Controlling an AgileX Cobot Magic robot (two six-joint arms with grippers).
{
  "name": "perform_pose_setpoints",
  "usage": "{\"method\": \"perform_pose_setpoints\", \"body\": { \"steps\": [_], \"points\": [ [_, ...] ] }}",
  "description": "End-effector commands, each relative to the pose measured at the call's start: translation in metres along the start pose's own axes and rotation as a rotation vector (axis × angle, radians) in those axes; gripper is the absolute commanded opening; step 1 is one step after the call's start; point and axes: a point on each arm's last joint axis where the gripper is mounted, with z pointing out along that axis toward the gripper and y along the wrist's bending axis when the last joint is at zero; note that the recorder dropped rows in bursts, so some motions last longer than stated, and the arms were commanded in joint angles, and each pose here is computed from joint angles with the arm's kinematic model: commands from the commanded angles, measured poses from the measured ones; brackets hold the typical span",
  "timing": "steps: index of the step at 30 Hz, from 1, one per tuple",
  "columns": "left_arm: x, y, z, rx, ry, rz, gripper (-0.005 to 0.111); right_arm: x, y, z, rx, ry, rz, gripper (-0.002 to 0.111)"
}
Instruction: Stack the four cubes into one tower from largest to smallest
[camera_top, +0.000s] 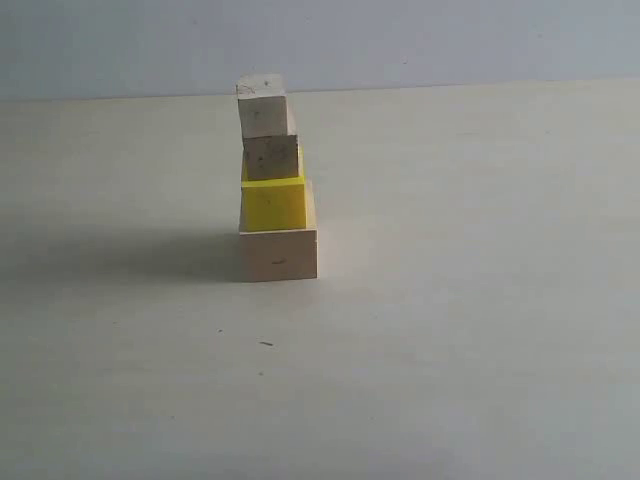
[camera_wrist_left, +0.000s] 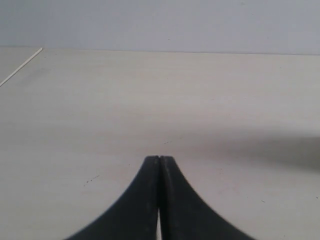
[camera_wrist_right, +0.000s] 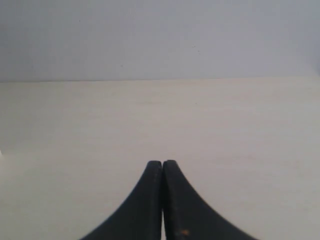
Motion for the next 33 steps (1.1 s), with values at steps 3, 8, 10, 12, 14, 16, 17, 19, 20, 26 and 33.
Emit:
{"method": "perform_pose_setpoints", "body": {
  "steps": [3, 8, 10, 12, 14, 16, 17, 19, 20, 26, 33],
  "points": [
    [-0.0008, -0.0003, -0.0003, 0.005, -0.014, -0.001, 0.000, 0.0038, -0.0040, -0.0001, 0.068, 0.028, -0.014, 0.000],
    [-0.0008, -0.0003, -0.0003, 0.005, -0.014, -0.001, 0.000, 0.0038, -0.0021, 0.0000, 0.034, 0.028, -0.020, 0.000],
    [-0.0008, -0.0003, -0.0003, 0.005, -0.014, -0.001, 0.000, 0.0038, -0.0021, 0.0000, 0.034, 0.028, -0.020, 0.000],
    [-0.0008, -0.0003, -0.0003, 0.005, -0.014, -0.001, 0.000, 0.0037, -0.0021, 0.0000, 0.033, 0.026, -0.020, 0.000],
    [-0.0008, -0.0003, -0.0003, 0.005, -0.014, -0.001, 0.000, 0.0037, -0.0021, 0.0000, 0.033, 0.026, -0.020, 0.000],
    [-0.0008, -0.0003, -0.0003, 0.005, -0.014, -0.001, 0.000, 0.0037, -0.0021, 0.0000, 0.033, 0.026, -0.020, 0.000],
    [-0.0008, -0.0003, -0.0003, 0.005, -0.014, -0.001, 0.000, 0.0037, -0.0021, 0.0000, 0.033, 0.026, -0.020, 0.000],
    [-0.0008, -0.0003, -0.0003, 0.005, -0.014, -0.001, 0.000, 0.0037, -0.0021, 0.0000, 0.033, 0.026, -0.020, 0.000],
    [-0.0008, -0.0003, -0.0003, 0.005, -0.014, -0.001, 0.000, 0.0037, -0.0021, 0.0000, 0.033, 0.026, -0.020, 0.000],
    [-0.0008, -0.0003, -0.0003, 0.005, -0.014, -0.001, 0.000, 0.0037, -0.0021, 0.0000, 0.033, 0.026, -0.020, 0.000],
    [-0.0008, -0.0003, -0.0003, 0.005, -0.014, -0.001, 0.000, 0.0037, -0.0021, 0.0000, 0.033, 0.026, -0.020, 0.000]
  ]
}}
